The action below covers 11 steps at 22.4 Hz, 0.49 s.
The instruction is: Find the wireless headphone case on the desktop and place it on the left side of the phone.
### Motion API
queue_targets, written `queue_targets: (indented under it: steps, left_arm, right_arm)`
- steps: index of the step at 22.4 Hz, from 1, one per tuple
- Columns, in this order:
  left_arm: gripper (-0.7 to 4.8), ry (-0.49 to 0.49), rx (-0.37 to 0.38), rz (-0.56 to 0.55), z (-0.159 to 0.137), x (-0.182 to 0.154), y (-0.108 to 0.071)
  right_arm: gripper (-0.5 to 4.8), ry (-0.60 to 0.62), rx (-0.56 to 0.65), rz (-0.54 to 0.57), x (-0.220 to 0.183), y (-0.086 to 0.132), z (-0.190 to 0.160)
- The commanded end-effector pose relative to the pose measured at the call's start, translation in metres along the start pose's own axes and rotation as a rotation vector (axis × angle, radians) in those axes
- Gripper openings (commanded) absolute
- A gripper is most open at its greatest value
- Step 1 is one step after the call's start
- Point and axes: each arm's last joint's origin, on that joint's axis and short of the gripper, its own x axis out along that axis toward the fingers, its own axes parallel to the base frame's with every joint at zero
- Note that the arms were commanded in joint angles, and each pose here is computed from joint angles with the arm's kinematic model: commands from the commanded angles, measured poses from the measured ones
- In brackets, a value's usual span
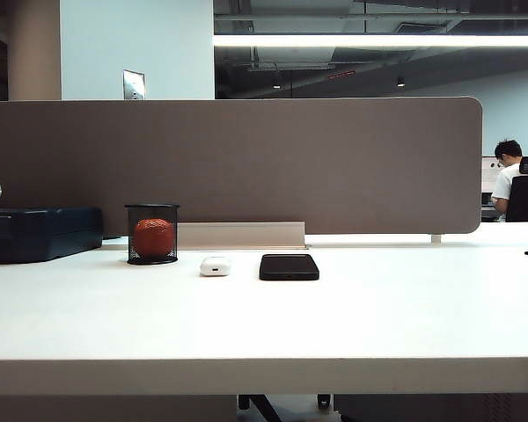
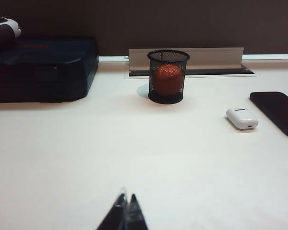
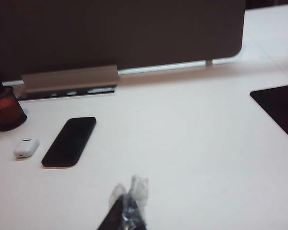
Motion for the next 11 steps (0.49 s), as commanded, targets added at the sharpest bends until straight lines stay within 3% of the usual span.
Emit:
queue_targets:
  steps: [1, 5, 11]
  left_arm:
    - [-0.06, -0.007, 0.000, -0.003, 0.001, 0.000, 0.000]
    - [-0.05, -0.008, 0.000, -0.045, 0.001, 0.000, -0.001]
    - [-0.05, -0.008, 0.000, -0.070, 0.001, 0.000, -0.002]
  right_arm:
    - [-0.06, -0.027, -0.005, 0.086, 0.000, 0.000, -0.012]
    - [-0.06, -0.050, -0.011, 0.135, 0.008, -0.002, -0.035]
    - [-0.06, -0.063, -0.044, 0.072, 0.020, -0.009, -0.061]
